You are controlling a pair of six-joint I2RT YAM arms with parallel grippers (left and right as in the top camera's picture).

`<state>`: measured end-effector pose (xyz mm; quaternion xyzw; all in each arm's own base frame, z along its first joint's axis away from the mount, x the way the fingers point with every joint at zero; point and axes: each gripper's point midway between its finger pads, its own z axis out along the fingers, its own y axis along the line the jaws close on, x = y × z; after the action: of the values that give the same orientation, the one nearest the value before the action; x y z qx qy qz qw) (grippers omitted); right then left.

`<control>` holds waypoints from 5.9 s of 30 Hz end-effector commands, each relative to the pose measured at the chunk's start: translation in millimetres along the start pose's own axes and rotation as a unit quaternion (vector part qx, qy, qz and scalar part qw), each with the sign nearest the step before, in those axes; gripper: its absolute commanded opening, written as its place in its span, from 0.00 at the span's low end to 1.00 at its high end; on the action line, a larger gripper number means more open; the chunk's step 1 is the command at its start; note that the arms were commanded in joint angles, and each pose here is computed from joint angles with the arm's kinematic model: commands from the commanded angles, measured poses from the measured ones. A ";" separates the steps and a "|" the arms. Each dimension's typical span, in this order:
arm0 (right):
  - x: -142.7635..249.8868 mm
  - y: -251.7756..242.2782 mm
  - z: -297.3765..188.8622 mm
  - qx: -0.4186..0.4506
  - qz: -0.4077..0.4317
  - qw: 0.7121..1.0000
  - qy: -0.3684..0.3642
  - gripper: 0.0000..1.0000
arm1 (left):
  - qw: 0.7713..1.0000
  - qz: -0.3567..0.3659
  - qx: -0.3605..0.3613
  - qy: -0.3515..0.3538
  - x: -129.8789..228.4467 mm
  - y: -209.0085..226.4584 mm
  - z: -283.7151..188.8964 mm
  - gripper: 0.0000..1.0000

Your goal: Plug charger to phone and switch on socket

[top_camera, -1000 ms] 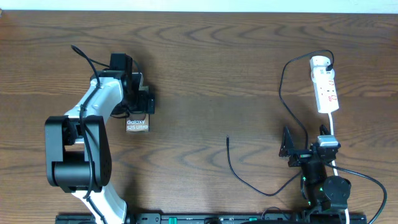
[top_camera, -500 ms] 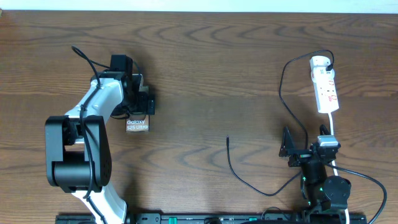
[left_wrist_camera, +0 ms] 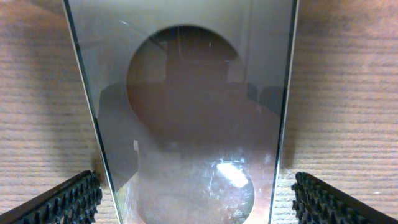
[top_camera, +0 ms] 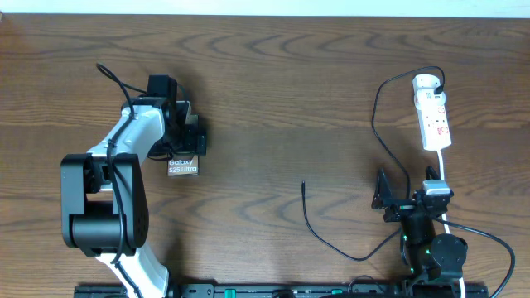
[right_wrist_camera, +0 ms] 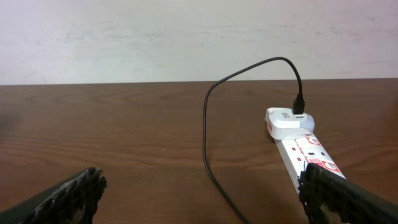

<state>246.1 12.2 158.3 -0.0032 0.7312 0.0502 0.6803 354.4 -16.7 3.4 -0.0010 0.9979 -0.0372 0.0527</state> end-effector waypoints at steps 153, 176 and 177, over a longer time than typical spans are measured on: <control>0.7 1.3 -0.2 -0.002 -0.006 1.000 0.001 0.99 | 0.997 -0.025 -0.054 -0.041 -13.5 0.7 11.4 0.98; 0.7 1.3 -0.2 -0.002 -0.006 1.000 0.001 0.99 | 0.997 -0.025 -0.054 -0.040 -13.3 0.7 11.5 0.92; 0.7 1.4 -0.2 -0.002 -0.006 1.000 0.001 0.99 | 0.997 -0.025 -0.054 -0.040 -13.2 0.7 11.6 0.92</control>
<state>246.1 12.2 158.2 -0.0032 0.7313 0.0502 0.6802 375.1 -21.4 1.0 -0.0251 0.9942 0.0076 0.1041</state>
